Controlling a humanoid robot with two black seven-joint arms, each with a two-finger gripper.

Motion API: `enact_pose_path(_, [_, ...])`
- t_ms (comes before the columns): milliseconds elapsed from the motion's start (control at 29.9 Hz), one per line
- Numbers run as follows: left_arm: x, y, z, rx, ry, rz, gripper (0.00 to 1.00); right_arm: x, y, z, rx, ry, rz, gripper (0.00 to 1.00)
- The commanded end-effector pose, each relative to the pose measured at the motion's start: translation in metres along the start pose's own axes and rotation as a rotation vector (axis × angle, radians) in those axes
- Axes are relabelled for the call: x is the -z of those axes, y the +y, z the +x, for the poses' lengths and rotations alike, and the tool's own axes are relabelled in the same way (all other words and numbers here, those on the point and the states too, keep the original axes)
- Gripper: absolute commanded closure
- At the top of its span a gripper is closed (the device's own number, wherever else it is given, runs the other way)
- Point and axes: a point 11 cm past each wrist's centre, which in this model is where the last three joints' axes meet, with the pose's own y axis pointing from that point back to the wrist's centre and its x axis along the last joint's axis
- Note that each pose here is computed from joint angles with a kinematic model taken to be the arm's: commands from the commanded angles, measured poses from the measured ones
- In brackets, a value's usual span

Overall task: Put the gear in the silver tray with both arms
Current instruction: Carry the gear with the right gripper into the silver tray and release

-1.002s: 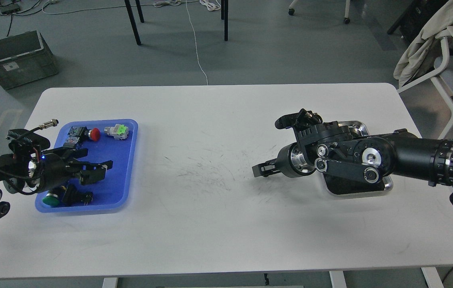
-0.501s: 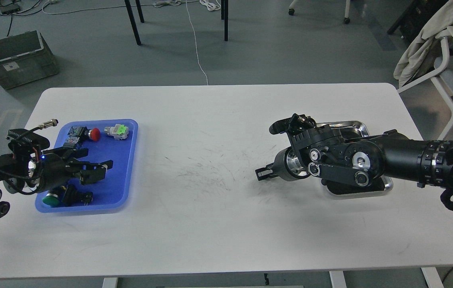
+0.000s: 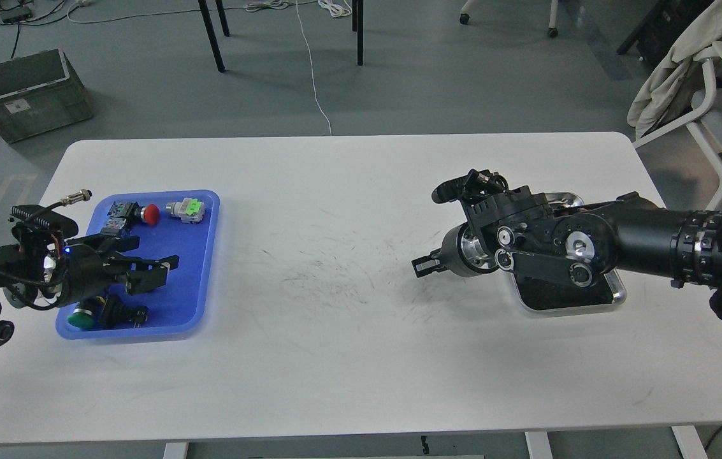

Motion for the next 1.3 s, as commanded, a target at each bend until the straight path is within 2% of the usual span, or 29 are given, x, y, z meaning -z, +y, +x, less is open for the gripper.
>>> enact_pose_path(0, [-0.001,0.000,0.000,-0.001,0.002,-0.001,0.08,-0.001,0.001,-0.001,0.004,0.002,-0.001,0.99])
enact_pose_path(134, [0.000,0.001,0.000,-0.002,0.001,-0.008,0.08,-0.011,0.010,0.007,-0.016,-0.007,-0.015,0.99])
enact_pose_path(301, [-0.003,-0.001,0.001,-0.006,0.002,-0.019,0.08,-0.039,0.039,0.020,-0.054,-0.031,-0.045,0.99])
enact_pose_path(535, [-0.012,-0.003,-0.001,-0.003,-0.007,-0.040,0.08,-0.112,0.090,0.020,-0.118,-0.137,-0.135,0.99])
enact_pose_path(735, [-0.011,-0.003,-0.009,0.019,-0.014,-0.038,0.09,-0.163,0.117,0.009,-0.149,-0.151,-0.239,0.99])
enact_pose_path(1270, [0.001,-0.001,-0.021,0.073,-0.077,0.000,0.11,-0.188,0.109,-0.015,-0.154,-0.132,-0.306,0.99])
